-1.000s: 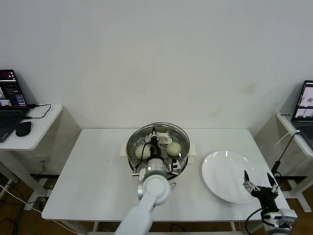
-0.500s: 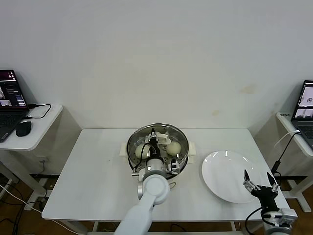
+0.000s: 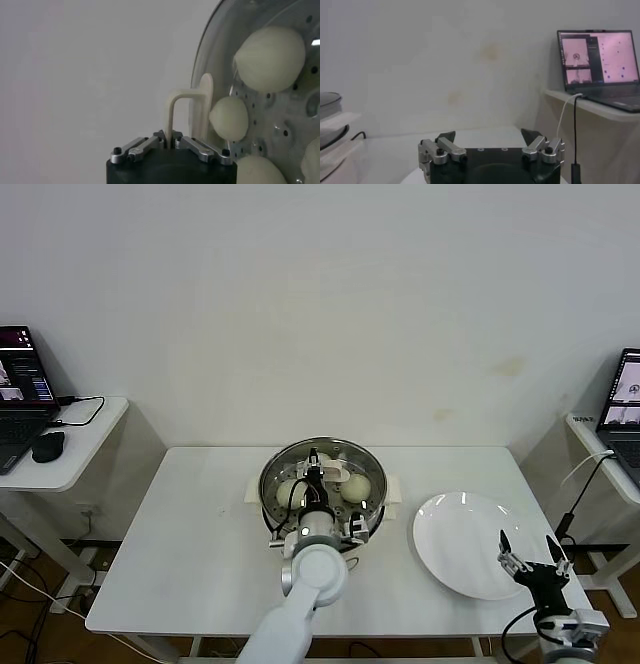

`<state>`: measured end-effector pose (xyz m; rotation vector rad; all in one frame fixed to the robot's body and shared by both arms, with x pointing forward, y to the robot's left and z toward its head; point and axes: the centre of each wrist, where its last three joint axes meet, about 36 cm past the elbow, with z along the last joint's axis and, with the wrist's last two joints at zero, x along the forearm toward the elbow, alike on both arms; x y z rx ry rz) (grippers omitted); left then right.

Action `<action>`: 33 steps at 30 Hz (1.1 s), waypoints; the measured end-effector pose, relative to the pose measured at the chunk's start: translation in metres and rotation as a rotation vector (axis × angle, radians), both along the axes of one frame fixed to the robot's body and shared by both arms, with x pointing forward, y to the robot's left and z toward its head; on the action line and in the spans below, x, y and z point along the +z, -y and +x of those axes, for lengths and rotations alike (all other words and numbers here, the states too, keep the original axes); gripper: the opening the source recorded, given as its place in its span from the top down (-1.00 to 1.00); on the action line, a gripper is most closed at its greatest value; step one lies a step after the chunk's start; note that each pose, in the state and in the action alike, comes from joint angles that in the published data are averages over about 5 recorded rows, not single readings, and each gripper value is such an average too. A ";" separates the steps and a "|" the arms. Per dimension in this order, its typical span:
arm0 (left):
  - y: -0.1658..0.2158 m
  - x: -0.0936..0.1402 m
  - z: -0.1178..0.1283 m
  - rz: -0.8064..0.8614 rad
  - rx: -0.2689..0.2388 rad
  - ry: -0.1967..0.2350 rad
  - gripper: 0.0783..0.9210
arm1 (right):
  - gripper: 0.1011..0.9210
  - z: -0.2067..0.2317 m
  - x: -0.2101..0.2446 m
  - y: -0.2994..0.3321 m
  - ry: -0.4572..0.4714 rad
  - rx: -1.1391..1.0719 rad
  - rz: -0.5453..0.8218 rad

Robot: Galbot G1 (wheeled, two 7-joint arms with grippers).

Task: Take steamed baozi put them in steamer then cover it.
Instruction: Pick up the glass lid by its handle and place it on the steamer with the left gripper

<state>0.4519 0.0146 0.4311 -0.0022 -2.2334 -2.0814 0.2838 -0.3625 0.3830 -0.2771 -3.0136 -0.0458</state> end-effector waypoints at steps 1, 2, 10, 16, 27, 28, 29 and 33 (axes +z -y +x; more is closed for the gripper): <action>0.000 0.000 0.000 0.000 0.000 0.000 0.83 | -0.76 0.000 0.000 0.000 0.000 0.000 0.000; 0.000 0.000 0.000 0.000 0.000 0.000 0.83 | -0.76 0.000 0.000 0.000 0.000 -0.001 0.000; 0.001 -0.002 -0.002 0.006 -0.003 -0.003 0.83 | -0.76 -0.001 0.000 0.000 0.002 -0.002 0.001; 0.004 0.001 -0.005 0.004 -0.014 -0.001 0.70 | -0.76 -0.001 0.001 0.002 0.007 -0.004 0.001; 0.007 0.020 -0.023 -0.036 -0.045 -0.002 -0.04 | -0.76 -0.002 0.003 0.005 0.009 -0.008 -0.003; 0.006 0.022 -0.025 -0.039 -0.048 -0.001 -0.12 | -0.76 -0.002 0.003 0.005 0.008 -0.008 -0.004; 0.006 0.025 -0.028 -0.042 -0.050 0.000 -0.18 | -0.76 -0.002 0.003 0.006 0.008 -0.009 -0.005; 0.005 0.035 -0.038 -0.057 -0.062 -0.002 -0.45 | -0.76 -0.002 0.004 0.008 0.007 -0.011 -0.009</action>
